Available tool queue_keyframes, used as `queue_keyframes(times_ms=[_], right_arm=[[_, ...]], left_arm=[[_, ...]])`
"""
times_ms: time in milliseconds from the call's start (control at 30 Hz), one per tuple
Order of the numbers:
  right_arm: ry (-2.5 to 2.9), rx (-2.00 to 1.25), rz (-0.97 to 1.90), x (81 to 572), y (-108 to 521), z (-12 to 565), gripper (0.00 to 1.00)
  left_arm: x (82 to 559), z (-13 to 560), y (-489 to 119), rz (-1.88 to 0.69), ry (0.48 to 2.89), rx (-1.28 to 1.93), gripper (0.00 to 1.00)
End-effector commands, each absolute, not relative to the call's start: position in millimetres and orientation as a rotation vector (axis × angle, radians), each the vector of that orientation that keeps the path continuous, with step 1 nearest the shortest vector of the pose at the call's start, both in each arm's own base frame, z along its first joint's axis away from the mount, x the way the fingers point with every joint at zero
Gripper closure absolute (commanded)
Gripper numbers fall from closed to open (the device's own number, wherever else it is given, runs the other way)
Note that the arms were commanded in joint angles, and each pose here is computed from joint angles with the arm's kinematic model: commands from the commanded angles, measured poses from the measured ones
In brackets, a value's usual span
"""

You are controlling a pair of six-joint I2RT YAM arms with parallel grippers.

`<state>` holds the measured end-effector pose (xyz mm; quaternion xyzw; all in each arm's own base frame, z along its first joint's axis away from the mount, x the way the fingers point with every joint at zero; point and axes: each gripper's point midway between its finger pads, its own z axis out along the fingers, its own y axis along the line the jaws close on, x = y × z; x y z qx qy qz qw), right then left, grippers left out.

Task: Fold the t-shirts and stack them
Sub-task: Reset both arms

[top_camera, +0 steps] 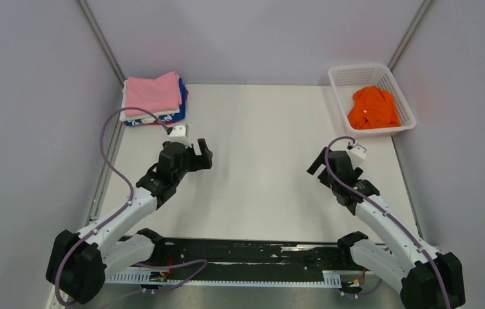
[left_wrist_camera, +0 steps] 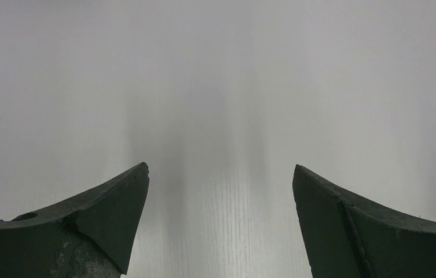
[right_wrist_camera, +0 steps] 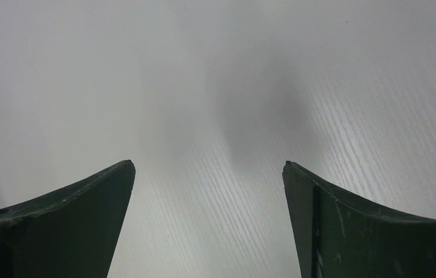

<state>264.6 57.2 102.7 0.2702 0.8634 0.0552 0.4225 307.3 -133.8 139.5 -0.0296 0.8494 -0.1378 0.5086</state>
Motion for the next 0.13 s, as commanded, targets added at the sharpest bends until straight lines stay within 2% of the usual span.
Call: queue_keyframes(times_ms=[0,100], right_arm=[[2.128,0.702,0.17,268.6,58.7,104.1,0.01],[2.114,0.699,0.18,269.3,58.8,106.9,0.0]], left_arm=[[316.0,165.7,-133.0,-0.364,1.929,-0.118,0.0],[316.4,164.2,-132.5,-0.357,1.937,-0.12,0.0]])
